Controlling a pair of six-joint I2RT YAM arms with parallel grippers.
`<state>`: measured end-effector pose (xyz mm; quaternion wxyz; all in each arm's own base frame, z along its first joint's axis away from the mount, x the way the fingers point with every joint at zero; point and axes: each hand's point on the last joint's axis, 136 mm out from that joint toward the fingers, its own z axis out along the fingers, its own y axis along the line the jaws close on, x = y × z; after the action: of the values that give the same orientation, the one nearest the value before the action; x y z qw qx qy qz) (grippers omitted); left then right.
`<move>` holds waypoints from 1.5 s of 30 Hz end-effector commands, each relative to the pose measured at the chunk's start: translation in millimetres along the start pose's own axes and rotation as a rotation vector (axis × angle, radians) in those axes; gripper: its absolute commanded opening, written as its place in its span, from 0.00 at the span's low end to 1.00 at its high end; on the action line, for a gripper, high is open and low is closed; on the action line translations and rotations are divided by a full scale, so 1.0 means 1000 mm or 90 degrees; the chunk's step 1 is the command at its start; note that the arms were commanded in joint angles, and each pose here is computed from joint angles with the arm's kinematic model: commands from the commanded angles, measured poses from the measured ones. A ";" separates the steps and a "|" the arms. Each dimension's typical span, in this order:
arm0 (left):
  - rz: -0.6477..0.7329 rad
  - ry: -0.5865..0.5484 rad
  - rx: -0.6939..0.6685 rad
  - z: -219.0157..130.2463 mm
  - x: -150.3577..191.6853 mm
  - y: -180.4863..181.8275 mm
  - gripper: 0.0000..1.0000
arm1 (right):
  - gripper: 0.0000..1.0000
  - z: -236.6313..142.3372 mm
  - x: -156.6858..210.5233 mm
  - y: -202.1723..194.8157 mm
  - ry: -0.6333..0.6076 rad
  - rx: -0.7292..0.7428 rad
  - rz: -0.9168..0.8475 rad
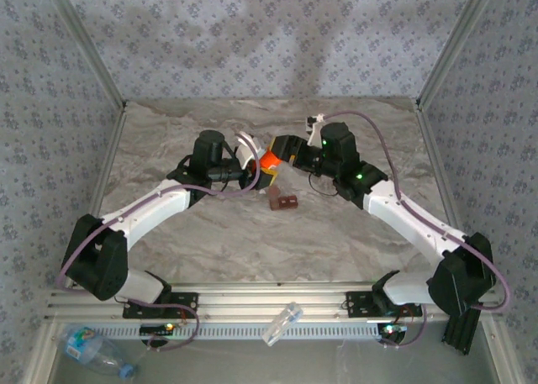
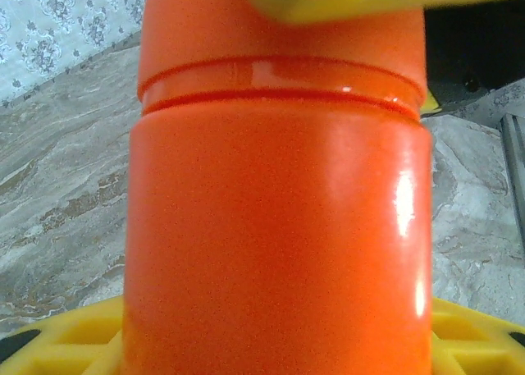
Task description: Sort the pills into containers
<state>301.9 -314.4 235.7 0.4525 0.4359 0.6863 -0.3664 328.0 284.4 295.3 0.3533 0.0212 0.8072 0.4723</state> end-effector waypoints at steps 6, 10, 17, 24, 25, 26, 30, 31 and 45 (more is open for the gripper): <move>0.021 -0.031 -0.001 0.000 -0.022 0.002 0.00 | 0.42 0.003 0.000 0.018 0.008 -0.038 -0.014; 0.021 -0.035 0.011 -0.002 -0.024 -0.003 0.00 | 0.35 0.001 -0.003 0.018 0.014 -0.058 -0.050; -0.002 -0.050 0.088 -0.010 -0.031 -0.024 0.00 | 0.36 -0.009 0.001 0.032 0.094 -0.265 -0.256; -0.014 -0.046 0.067 -0.010 -0.027 -0.019 0.00 | 0.59 -0.010 -0.012 0.030 0.080 -0.302 -0.221; -0.012 -0.047 0.043 -0.009 -0.026 -0.014 0.00 | 0.67 -0.012 -0.017 0.028 0.064 -0.282 -0.214; -0.009 -0.046 0.011 -0.009 -0.024 -0.006 0.00 | 0.73 -0.014 -0.024 0.023 0.039 -0.246 -0.188; 0.026 -0.050 -0.100 -0.014 -0.021 0.018 0.00 | 0.81 -0.025 -0.042 -0.014 -0.051 -0.082 -0.043; 0.034 -0.047 -0.121 -0.015 -0.020 0.022 0.00 | 0.81 -0.029 -0.043 -0.022 -0.067 -0.046 -0.008; 0.074 -0.040 -0.167 -0.014 -0.018 0.026 0.00 | 0.87 -0.008 -0.026 0.001 -0.066 0.016 0.042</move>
<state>327.8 -294.5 229.9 0.5129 0.3944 0.7164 -0.2610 336.8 264.9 305.1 0.3750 0.0634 0.7927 0.4764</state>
